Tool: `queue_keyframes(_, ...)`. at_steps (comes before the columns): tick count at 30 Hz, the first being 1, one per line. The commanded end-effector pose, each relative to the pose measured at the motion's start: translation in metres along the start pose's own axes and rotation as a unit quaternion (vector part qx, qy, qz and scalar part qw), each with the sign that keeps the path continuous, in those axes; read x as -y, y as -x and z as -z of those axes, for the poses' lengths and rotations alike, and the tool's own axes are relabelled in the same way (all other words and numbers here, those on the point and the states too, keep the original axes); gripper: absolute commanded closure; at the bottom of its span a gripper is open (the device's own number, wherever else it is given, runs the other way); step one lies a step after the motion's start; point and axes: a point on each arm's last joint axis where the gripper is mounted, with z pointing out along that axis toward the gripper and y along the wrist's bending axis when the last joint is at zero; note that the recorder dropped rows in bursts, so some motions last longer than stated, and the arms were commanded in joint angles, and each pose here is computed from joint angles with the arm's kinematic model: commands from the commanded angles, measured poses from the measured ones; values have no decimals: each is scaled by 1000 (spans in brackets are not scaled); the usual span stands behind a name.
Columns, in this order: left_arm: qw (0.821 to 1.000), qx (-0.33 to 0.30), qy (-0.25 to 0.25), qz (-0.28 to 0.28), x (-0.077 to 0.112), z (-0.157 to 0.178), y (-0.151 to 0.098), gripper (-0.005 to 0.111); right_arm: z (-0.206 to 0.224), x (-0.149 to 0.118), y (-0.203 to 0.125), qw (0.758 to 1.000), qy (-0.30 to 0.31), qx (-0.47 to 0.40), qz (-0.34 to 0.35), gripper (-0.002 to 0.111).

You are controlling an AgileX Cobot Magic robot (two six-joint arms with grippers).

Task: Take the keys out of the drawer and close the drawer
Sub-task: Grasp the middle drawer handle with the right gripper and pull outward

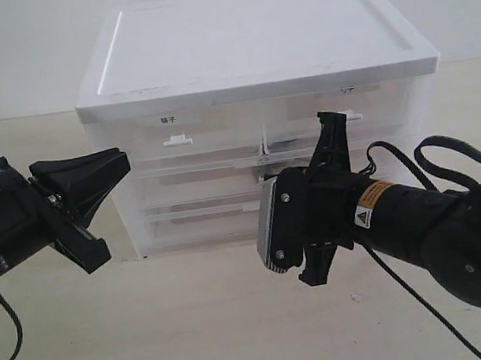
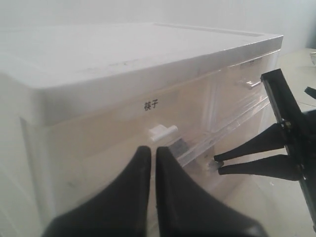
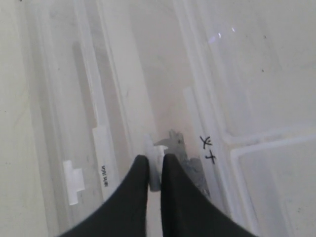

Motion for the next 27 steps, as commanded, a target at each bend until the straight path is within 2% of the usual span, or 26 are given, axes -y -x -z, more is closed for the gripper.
queue_keyframes(1, 1000, 7, 2, 0, 0, -2, 2, 102, 8, -28, -4, 993, 113, -46, 7, 108)
queue_keyframes(15, 1000, 7, 2, 0, 0, -2, 2, 102, 41, -11, 6, 988, 131, -65, -44, 108)
queue_keyframes(20, 1000, 4, 0, -2, 1, -2, 1, 102, 42, -16, 11, 985, 148, -68, -55, 108)
queue_keyframes(27, 1000, 3, 0, -2, 0, -2, 1, 102, 48, -38, 31, 978, 204, -49, -14, 108)
